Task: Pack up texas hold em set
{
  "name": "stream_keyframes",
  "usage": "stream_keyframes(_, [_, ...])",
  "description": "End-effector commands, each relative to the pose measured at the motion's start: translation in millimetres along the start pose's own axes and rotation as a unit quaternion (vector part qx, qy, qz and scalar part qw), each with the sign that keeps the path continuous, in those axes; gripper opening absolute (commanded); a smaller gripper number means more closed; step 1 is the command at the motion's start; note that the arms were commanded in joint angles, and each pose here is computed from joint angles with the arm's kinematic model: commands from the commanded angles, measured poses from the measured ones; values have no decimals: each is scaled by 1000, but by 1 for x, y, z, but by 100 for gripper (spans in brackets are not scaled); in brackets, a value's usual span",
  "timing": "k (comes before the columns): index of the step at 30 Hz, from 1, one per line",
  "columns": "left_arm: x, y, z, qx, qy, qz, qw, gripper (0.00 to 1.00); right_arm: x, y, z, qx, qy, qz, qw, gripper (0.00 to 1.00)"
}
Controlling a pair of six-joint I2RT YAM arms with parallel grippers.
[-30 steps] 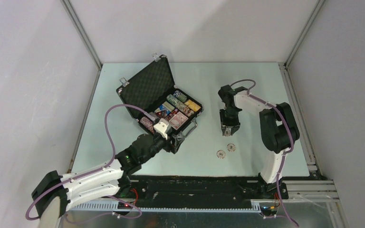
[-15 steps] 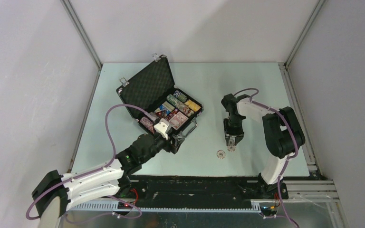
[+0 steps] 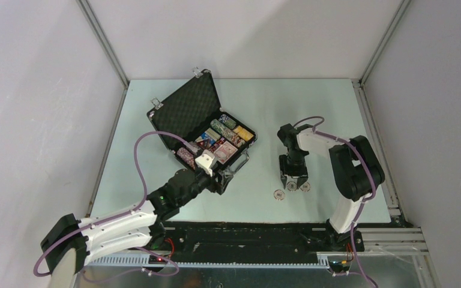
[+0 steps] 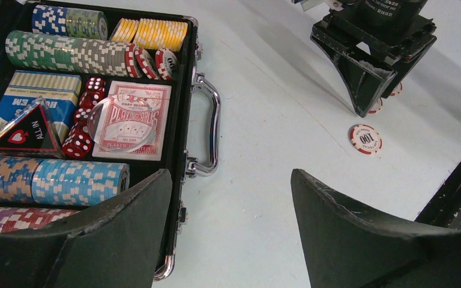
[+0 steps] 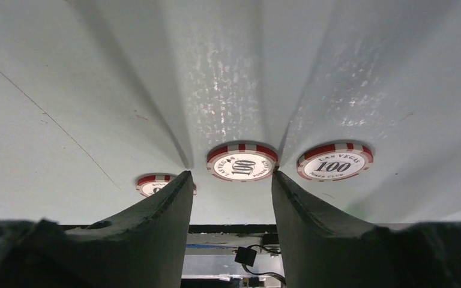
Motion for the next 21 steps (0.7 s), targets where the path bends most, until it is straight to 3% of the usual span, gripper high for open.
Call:
stream_keyframes(1, [2, -17, 1, 5, -4, -27, 1000, 80, -10, -2, 1, 7, -9, -28, 1000, 56])
stream_keyframes(9, [2, -17, 1, 4, -1, -29, 1000, 81, -19, -3, -6, 16, -15, -41, 999, 63])
stream_keyframes(21, [0, -18, 2, 5, -4, -32, 999, 81, 9, -11, 4, 12, -4, -23, 1000, 60])
Point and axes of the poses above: each gripper's point midway between its finger pads, its own x axis out along the fingers, its own z axis along the line the jaws close on, y = z × x, the point moved 7 cm from there along -x, back along the fingers, and after that the axes turned 7 degrees about x, right-handed, at the moved point
